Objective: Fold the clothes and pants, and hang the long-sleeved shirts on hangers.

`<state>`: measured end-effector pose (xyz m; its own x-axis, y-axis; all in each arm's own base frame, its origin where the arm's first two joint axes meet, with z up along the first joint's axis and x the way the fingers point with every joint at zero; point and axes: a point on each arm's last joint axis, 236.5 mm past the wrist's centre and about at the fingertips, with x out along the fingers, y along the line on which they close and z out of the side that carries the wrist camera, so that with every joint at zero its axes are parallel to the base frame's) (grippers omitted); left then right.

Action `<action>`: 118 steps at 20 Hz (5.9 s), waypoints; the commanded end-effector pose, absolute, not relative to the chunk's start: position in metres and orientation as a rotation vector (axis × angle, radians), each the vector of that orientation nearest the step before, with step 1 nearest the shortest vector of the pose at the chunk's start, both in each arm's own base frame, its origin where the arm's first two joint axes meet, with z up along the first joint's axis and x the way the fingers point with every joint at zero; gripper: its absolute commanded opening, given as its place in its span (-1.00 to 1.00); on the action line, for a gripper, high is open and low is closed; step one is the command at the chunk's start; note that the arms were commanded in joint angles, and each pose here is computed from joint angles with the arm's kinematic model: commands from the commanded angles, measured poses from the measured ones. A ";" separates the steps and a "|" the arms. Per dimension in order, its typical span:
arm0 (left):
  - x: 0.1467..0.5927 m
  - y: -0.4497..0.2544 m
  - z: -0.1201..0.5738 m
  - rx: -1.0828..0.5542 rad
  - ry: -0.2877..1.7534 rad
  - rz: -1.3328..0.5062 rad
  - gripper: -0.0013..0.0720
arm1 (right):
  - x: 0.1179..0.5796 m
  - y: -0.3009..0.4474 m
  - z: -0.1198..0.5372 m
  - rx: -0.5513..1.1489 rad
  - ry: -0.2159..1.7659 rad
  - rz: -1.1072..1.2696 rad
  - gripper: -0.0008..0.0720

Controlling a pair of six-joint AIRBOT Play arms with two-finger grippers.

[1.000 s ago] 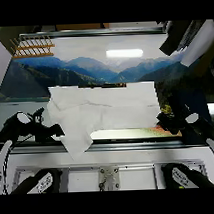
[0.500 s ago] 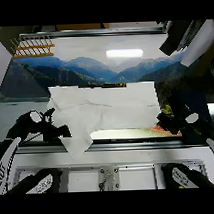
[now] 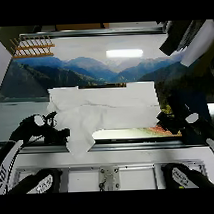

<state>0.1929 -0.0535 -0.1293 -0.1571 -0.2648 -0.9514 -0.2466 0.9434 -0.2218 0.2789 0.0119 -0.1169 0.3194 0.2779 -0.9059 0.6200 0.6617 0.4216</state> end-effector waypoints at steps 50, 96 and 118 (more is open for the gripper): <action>0.408 -0.119 -0.006 -0.296 1.287 -0.338 -0.95 | 0.374 -0.054 -0.094 0.726 1.366 0.057 0.68; 0.417 -0.410 -0.110 -0.062 1.402 -0.787 -0.95 | 0.423 0.144 0.185 0.100 1.103 0.425 -0.95; 0.532 -0.077 0.133 -0.343 1.005 -0.364 -0.95 | 0.387 0.408 0.051 0.050 1.209 0.797 -0.95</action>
